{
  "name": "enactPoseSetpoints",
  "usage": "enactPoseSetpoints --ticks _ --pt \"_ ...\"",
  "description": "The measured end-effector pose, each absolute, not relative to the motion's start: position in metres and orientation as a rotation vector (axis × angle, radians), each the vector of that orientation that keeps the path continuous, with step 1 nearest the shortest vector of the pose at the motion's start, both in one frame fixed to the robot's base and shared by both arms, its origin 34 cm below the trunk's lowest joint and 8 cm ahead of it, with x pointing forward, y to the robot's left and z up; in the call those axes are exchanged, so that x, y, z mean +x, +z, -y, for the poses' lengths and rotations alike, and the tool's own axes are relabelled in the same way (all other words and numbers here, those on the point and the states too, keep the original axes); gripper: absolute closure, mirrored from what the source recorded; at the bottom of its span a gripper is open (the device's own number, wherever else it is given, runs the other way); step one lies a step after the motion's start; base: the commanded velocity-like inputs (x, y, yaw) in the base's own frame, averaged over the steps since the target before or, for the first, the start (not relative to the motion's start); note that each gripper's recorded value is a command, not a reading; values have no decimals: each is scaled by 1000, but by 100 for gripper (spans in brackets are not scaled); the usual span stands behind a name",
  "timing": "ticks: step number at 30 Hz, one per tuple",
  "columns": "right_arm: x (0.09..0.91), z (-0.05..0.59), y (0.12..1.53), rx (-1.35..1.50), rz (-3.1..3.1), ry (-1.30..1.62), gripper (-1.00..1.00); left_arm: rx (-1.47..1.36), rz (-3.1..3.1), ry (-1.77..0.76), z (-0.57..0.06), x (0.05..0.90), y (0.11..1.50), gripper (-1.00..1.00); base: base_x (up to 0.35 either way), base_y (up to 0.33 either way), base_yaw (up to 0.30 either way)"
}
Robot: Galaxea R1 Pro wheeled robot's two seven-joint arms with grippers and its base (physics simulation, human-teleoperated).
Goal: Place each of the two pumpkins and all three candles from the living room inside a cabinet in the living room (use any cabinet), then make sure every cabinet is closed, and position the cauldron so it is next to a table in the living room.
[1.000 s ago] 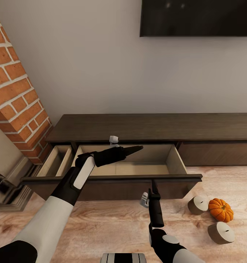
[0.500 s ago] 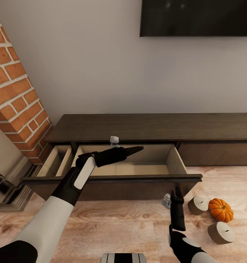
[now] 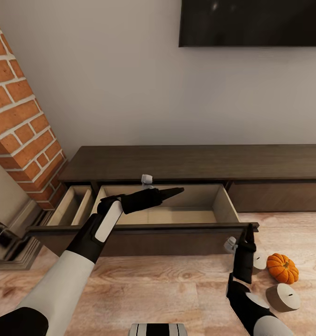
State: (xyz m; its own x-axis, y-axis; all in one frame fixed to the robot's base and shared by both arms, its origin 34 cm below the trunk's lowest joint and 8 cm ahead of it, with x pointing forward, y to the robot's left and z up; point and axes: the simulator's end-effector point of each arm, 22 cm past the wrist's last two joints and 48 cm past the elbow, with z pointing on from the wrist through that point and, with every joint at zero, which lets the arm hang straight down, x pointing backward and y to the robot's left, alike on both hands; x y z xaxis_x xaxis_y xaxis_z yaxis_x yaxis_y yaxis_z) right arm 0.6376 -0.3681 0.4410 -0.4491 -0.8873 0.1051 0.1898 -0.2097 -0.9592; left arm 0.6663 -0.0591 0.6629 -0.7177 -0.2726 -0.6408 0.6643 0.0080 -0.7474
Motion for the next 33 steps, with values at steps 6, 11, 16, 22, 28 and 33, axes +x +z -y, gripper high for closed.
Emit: enactPoseSetpoints --ticks 6,11,16,22,28,33 --pt "650 378 485 -828 -1169 -1872 -100 409 -1620 -1785 59 666 663 -100 0 0 0" --pt "653 392 505 -814 -1124 -1941 -100 411 -1618 -1784 59 666 664 -100 0 0 0" --pt "662 413 523 -822 -1102 -1966 -100 411 -1618 -1784 59 666 663 -100 0 0 0" --pt "688 419 542 -961 -1039 -1966 -100 412 -1617 -1785 59 666 664 -100 0 0 0" --pt "699 424 552 -1070 -972 -1990 -100 411 -1618 -1785 59 666 663 -100 0 0 0" --pt "704 432 554 -1093 -982 -1990 -100 410 -1620 -1785 59 666 663 -100 0 0 0"
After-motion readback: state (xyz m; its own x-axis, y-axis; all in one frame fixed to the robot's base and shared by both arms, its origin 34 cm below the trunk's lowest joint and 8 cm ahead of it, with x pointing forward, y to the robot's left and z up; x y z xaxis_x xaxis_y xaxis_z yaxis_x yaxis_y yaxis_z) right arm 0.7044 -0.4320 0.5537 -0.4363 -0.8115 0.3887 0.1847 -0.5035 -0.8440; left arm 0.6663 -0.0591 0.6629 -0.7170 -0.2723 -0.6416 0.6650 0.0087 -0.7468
